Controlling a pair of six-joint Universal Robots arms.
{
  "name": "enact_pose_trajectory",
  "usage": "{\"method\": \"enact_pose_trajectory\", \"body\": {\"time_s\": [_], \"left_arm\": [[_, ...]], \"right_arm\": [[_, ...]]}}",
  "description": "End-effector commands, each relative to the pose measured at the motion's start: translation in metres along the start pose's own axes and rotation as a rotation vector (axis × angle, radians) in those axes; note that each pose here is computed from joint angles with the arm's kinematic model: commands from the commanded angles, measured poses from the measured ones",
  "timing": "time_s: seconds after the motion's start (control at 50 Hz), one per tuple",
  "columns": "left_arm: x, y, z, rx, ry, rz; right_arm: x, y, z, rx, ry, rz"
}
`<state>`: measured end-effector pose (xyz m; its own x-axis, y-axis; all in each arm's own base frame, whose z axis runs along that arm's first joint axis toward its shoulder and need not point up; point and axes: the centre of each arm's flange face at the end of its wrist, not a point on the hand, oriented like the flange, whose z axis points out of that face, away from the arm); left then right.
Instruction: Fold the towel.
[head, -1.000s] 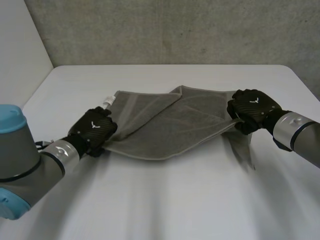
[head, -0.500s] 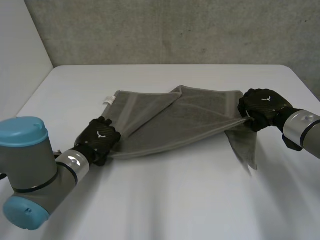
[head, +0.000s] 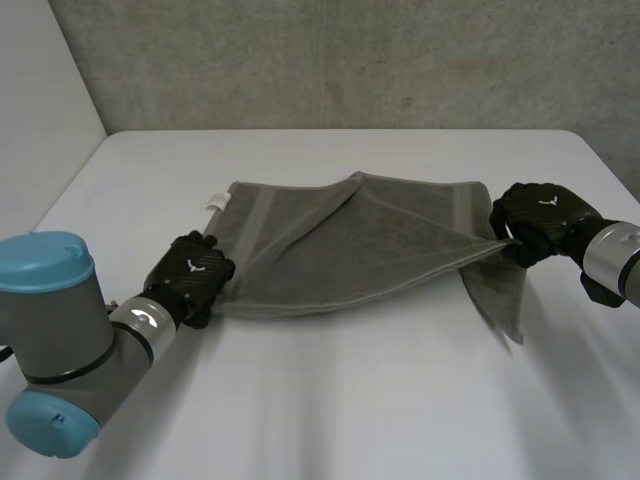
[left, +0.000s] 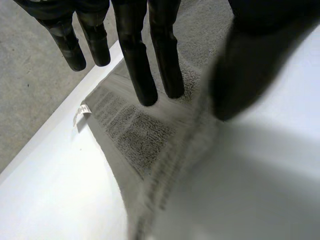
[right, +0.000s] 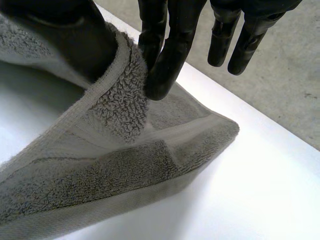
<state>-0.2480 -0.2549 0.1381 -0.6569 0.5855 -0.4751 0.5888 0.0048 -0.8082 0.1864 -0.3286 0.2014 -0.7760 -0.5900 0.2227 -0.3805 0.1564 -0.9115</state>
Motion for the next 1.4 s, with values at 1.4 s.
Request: {"method": "enact_pose_trajectory", "body": {"time_s": [1.4], "left_arm": [[-0.040, -0.043, -0.027, 0.099, -0.063, -0.269]], "right_arm": [[-0.024, 0.086, -0.032, 0.038, 0.203, 0.583]]}}
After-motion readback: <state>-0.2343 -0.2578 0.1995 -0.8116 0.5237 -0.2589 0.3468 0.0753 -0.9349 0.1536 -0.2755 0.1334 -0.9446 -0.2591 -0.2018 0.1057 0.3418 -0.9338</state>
